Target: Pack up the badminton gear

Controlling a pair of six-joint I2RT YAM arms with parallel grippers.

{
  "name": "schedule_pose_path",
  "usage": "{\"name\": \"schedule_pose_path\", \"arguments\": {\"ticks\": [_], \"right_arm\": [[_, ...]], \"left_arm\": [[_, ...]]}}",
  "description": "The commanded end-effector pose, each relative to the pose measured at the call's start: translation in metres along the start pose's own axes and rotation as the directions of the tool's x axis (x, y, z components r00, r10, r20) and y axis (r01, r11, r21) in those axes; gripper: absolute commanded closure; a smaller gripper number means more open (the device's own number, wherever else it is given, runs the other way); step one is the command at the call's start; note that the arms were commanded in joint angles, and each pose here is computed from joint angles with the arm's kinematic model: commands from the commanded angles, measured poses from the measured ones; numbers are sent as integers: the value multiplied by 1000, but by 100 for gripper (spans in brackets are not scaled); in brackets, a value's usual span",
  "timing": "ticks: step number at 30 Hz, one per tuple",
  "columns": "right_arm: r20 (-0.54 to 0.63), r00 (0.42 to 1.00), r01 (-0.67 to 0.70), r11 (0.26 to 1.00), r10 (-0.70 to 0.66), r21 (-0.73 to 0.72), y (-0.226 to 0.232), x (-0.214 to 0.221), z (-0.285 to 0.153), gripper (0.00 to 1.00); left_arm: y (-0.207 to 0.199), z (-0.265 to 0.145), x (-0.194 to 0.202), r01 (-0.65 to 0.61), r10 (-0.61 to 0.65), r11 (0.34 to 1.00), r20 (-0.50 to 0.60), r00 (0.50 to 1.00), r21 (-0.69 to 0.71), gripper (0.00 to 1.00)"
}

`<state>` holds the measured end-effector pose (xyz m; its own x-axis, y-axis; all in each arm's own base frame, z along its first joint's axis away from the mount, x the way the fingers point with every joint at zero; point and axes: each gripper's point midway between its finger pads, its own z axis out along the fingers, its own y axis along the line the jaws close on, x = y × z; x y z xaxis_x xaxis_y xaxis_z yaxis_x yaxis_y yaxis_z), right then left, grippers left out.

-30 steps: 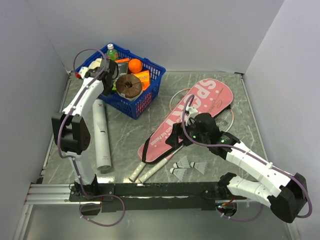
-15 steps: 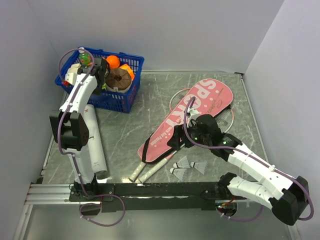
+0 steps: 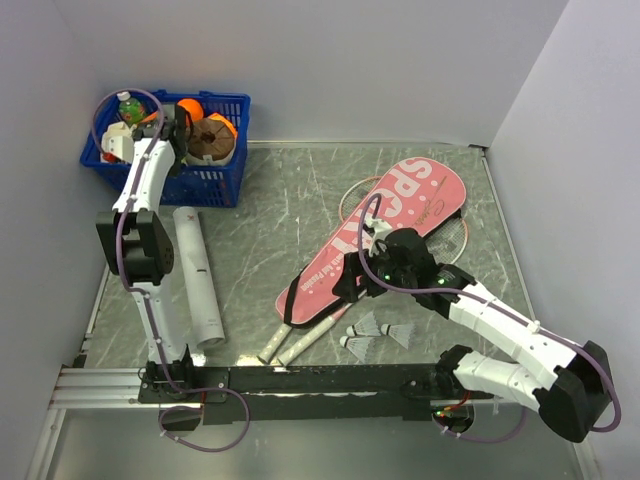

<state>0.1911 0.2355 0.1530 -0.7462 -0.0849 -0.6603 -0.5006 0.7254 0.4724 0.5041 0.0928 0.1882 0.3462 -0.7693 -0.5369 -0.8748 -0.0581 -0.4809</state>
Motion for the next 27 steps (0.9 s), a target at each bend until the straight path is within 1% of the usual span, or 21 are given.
{"name": "schedule_pose_path", "arguments": {"ticks": [1,2,3,4,6,7,9,10,13,14,16,17,19,20,22,23,24,25,26,27], "right_arm": [[19,1000,20,999,-20,-36,8,-7,4,0],[18,1000,19,999,-18,-38,8,-7,5,0],[16,1000,17,999,-16,-38,8,-6,6,0],[19,1000,17,999,-16,-39,8,-7,5,0],[20,1000,17,999,-17,-40,9,-7,5,0],[23,1000,16,999,-15,-38,8,-7,5,0],[25,1000,16,999,-15,-41,9,-8,5,0],[26,1000,16,999,-15,-42,9,-8,5,0],[28,999,19,998,-17,-52,11,-8,4,0],[30,999,19,998,-17,-54,12,-9,3,0],[29,999,20,998,-19,-59,13,-9,2,0],[32,999,23,998,-21,-63,15,-10,2,0],[34,999,24,998,-22,-66,16,-10,0,0],[39,999,30,997,-27,-68,17,-12,-1,0],[38,999,28,998,-26,-64,16,-12,-1,0],[41,999,31,997,-28,-65,17,-13,-2,0],[39,999,31,997,-29,-65,17,-12,-2,0],[41,999,33,997,-31,-66,18,-13,-2,0],[49,998,36,997,-33,-61,17,-14,-3,0],[51,998,38,997,-35,-60,17,-14,-4,0]], "left_arm": [[-45,17,-27,98,-104,982,34,994,164,82],[-51,15,-22,89,-92,976,5,996,197,71],[-56,9,-24,56,-57,970,-3,998,235,66],[-62,10,-22,62,-61,961,-11,998,270,59],[-67,2,-19,23,-12,951,-37,999,308,52],[-68,0,-18,9,4,950,-41,999,312,48],[-69,-7,-18,-39,56,943,-41,998,330,42],[-69,-11,-18,-62,81,937,-43,996,343,34],[-73,-31,-24,-109,138,911,-44,989,399,24],[-80,-48,-36,-111,140,888,-31,990,446,24],[-80,-62,-40,-119,158,867,-39,987,483,23],[-80,-79,-50,-121,161,853,-34,986,508,23],[-82,-99,-59,-117,171,832,-49,984,543,23],[-80,-117,-69,-111,169,815,-50,984,568,23],[-69,-135,-69,-125,198,806,-63,978,579,24],[-64,-155,-81,-145,207,782,-34,978,606,24],[-50,-155,-78,-184,240,788,-18,971,588,24],[-44,-167,-74,-213,267,769,-1,964,603,23],[-34,-183,-85,-282,320,724,56,946,629,22],[-22,-184,-70,-336,384,691,69,921,640,21]]}}
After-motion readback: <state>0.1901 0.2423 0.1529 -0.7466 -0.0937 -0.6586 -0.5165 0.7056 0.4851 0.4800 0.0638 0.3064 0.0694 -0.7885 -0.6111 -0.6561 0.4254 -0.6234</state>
